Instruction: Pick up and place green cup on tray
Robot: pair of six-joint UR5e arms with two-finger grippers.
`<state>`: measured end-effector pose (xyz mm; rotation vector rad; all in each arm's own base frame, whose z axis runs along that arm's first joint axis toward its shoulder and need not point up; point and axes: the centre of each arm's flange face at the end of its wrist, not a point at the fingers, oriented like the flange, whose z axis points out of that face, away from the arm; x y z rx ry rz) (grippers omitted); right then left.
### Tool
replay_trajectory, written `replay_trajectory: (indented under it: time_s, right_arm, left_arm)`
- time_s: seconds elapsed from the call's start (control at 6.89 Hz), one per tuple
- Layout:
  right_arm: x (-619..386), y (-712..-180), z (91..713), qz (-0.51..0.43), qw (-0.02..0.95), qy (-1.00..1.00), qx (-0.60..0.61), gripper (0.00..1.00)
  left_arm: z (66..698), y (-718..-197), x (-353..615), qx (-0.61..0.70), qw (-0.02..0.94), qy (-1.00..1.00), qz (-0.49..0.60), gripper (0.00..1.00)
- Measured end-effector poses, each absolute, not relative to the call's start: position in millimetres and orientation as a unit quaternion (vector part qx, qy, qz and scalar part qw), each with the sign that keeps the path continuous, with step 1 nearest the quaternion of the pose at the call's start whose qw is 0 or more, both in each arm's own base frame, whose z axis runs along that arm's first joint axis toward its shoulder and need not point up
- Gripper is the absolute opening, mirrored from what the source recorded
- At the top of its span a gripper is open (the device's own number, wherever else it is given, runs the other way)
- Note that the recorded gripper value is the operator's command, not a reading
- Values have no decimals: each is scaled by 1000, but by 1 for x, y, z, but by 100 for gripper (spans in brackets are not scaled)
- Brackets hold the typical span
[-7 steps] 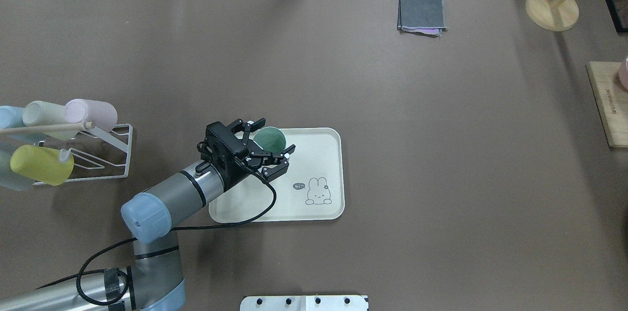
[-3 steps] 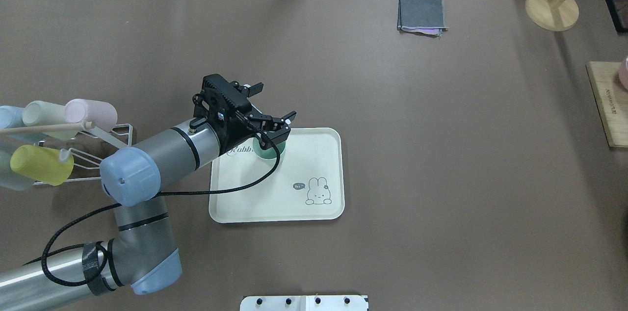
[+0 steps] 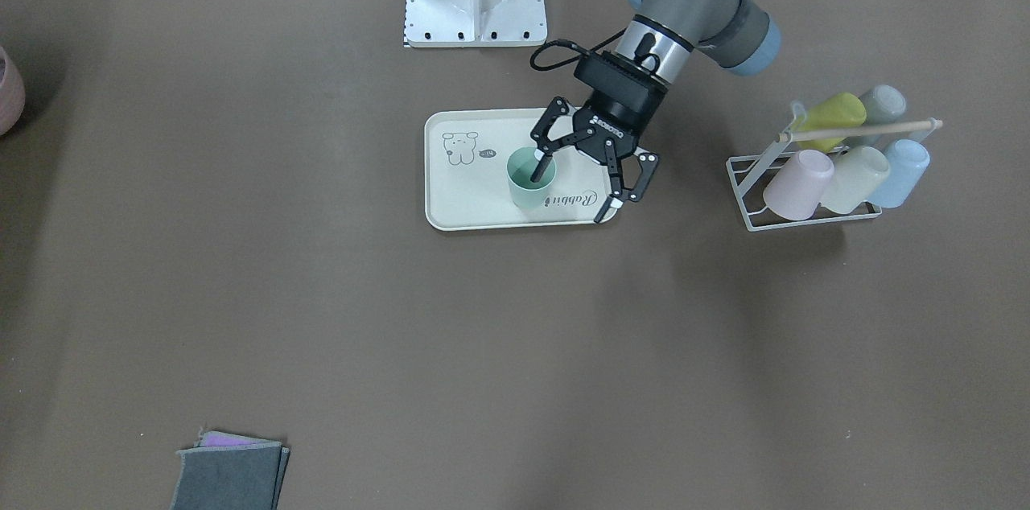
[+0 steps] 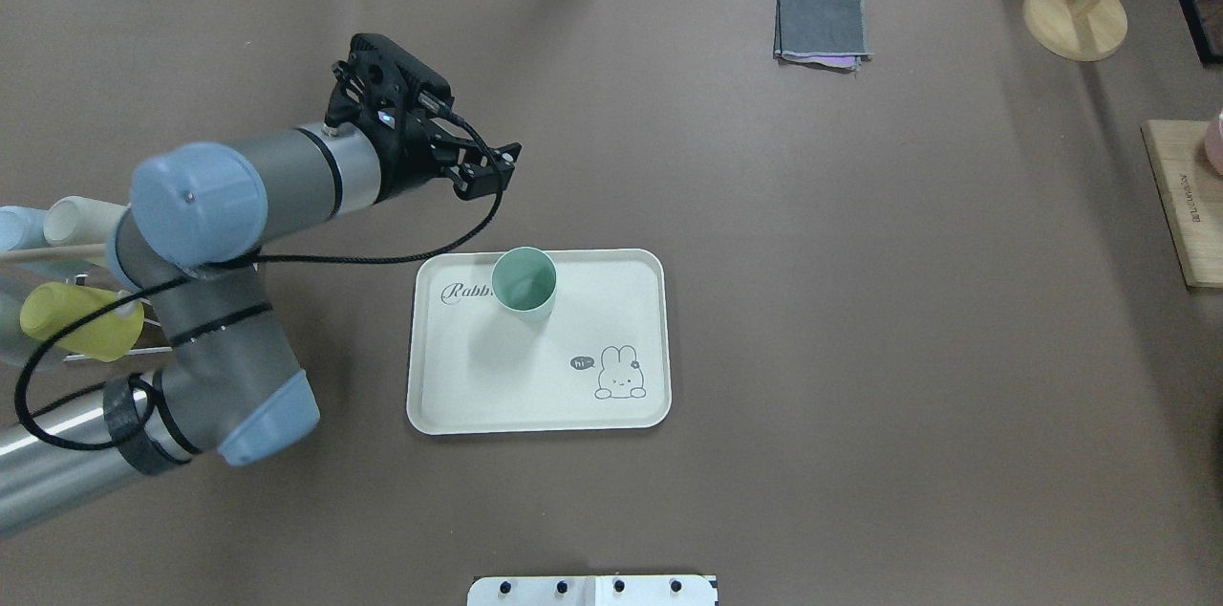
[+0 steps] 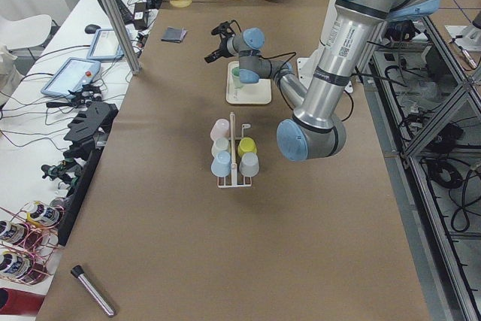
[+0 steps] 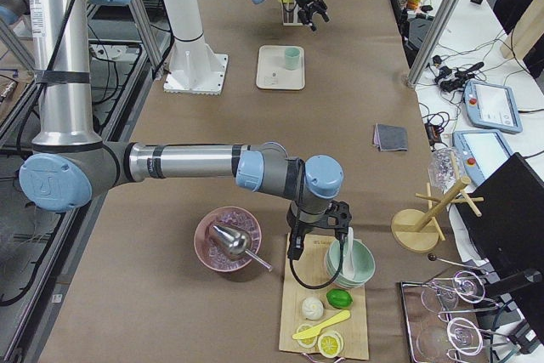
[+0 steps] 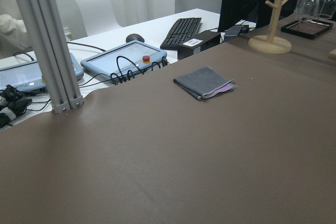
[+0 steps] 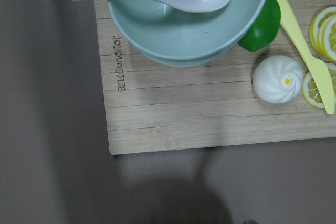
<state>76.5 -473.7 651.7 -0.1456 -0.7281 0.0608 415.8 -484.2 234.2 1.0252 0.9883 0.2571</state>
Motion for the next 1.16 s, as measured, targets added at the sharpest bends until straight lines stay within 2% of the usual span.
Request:
replay_trajectory:
  time_s: [0.58, 1.16]
  right_arm:
    - [77, -471, 656, 33, 932, -353, -75, 100]
    - [77, -470, 657, 32, 932, -353, -75, 100]
  left_arm:
    - [290, -595, 265, 280, 860, 422, 68, 98]
    - [420, -680, 112, 159, 906, 391, -1, 98]
